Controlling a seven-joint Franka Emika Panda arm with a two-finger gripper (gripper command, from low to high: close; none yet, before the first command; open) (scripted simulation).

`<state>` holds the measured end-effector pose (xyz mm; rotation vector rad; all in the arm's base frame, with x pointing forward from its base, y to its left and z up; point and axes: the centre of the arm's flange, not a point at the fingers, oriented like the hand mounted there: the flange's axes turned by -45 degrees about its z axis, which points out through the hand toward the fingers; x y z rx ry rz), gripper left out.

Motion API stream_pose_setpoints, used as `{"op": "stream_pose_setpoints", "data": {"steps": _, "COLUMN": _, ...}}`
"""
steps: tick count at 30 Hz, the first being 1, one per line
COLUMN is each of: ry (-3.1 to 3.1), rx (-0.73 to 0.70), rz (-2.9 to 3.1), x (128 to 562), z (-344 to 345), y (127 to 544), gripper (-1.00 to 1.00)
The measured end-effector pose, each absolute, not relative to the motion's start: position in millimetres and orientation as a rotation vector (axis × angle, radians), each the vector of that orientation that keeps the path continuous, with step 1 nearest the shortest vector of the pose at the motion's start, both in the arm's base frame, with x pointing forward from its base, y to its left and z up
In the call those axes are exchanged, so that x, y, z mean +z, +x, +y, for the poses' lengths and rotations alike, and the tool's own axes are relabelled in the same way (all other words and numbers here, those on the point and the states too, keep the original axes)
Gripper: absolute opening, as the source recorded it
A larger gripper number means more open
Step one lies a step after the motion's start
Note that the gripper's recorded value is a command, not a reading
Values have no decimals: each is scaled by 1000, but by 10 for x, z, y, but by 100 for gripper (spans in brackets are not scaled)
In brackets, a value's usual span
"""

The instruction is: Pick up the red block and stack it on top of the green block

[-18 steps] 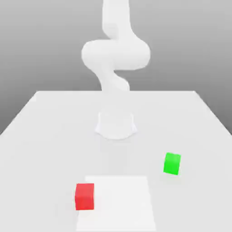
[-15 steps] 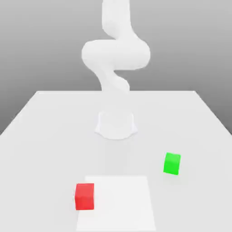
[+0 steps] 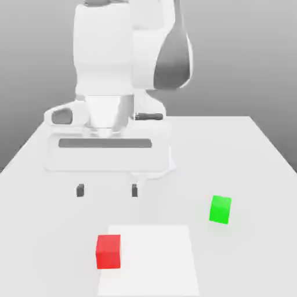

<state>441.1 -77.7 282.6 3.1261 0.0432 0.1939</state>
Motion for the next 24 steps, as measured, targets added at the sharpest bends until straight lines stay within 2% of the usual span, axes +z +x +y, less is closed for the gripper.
{"op": "stream_pose_setpoints", "data": {"steps": 4, "ry": 3140, "rx": 23, "rz": 58, "x": 2112, "z": -856, "y": 4164, "gripper": 0}}
{"op": "stream_pose_setpoints", "data": {"steps": 9, "ry": 3141, "rx": 1, "rz": 63, "x": 1528, "z": -858, "y": 4128, "gripper": 0}}
{"op": "stream_pose_setpoints", "data": {"steps": 10, "ry": 3141, "rx": 0, "rz": 63, "x": 1464, "z": -857, "y": 4123, "gripper": -100}}
{"op": "stream_pose_setpoints", "data": {"steps": 17, "ry": 3141, "rx": -1, "rz": 63, "x": 1472, "z": -856, "y": 4122, "gripper": -100}}
{"op": "stream_pose_setpoints", "data": {"steps": 22, "ry": 3141, "rx": -1, "rz": 63, "x": 1957, "z": -856, "y": 4128, "gripper": -100}}
{"op": "stream_pose_setpoints", "data": {"steps": 24, "ry": 3148, "rx": 3, "rz": 186, "x": 2114, "z": -480, "y": 4105, "gripper": -100}}
